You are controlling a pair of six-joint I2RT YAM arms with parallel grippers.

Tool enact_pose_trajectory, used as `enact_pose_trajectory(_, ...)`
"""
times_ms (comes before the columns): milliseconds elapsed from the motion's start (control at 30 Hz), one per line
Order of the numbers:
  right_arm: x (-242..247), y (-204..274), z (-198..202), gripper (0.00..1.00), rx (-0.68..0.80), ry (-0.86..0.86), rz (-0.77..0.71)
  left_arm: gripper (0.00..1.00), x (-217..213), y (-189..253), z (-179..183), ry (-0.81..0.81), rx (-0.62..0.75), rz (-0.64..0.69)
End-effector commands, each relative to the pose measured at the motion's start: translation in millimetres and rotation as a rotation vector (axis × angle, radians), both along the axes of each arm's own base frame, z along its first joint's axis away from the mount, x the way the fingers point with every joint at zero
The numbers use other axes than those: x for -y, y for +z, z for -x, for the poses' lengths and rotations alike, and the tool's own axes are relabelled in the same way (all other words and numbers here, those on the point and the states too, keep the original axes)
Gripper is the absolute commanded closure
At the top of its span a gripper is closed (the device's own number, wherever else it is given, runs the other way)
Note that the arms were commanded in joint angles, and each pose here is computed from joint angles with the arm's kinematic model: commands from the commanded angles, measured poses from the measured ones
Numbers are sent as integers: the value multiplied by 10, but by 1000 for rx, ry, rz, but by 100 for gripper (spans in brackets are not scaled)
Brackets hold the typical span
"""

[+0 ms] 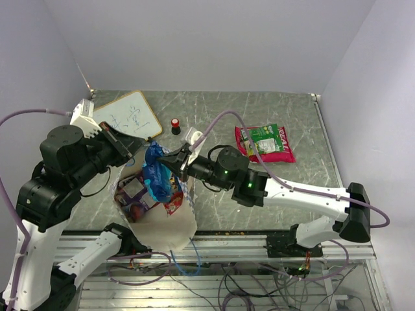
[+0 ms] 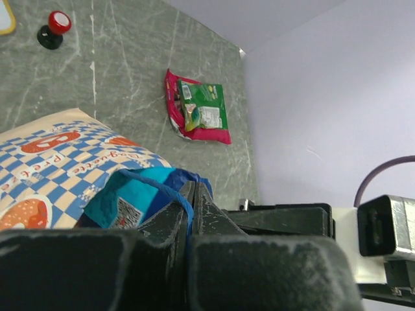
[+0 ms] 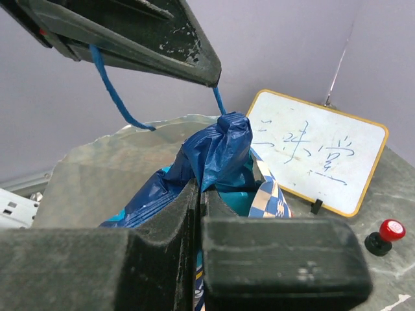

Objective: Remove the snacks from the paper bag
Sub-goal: Take out the snack from the paper bag, then place the snack at the center of the board.

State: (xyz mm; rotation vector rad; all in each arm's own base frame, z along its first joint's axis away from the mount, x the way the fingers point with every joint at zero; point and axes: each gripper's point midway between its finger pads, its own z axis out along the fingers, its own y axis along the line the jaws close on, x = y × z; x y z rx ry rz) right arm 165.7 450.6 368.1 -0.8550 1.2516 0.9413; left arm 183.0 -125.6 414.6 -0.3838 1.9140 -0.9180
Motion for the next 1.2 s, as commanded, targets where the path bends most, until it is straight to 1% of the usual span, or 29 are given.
enact_pose_trajectory(0,336,1022,-22,100,23,-71,-272,93,-139,268,-61,59,108,-38)
enact_pose_trajectory(67,424,1148,-109,100,-4,-132,-290,93,-176,236,-79,79,108,-51)
enact_pose_trajectory(167,566,1410,-155,100,-16,-179,-343,93,-213,105,-86,105,71,-57)
enact_pose_trajectory(300,746,1725,-107,100,-45,-180,-420,93,-133,-14,-117,73,53,-51)
enact_pose_trajectory(400,852,1868,-85,100,-68,-181,-473,93,-73,-117,-190,53,31,-70)
enact_pose_trajectory(533,1009,2041,-93,100,-60,-210,-519,93,-10,-170,-308,33,20,-104)
enact_pose_trajectory(633,1224,2208,-155,100,-15,-290,-523,93,-4,-145,-359,29,18,-130)
enact_pose_trajectory(733,1414,2264,-261,100,43,-400,-459,93,20,-95,-328,-5,34,-151)
enact_pose_trajectory(867,1698,2112,-498,100,88,-613,-329,93,23,-91,-267,-31,29,-170)
enact_pose_trajectory(933,1895,1960,-685,100,90,-763,-245,93,17,-73,-239,-37,32,-173)
enact_pose_trajectory(1000,2029,1794,-893,100,116,-867,-132,93,29,-55,-210,-50,31,-170)
enact_pose_trajectory(1067,2204,1598,-1143,100,122,-957,-42,93,47,-44,-180,-71,31,-174)
enact_pose_trajectory(1167,2429,1307,-1415,100,143,-1029,58,93,44,-75,-150,-85,22,-191)
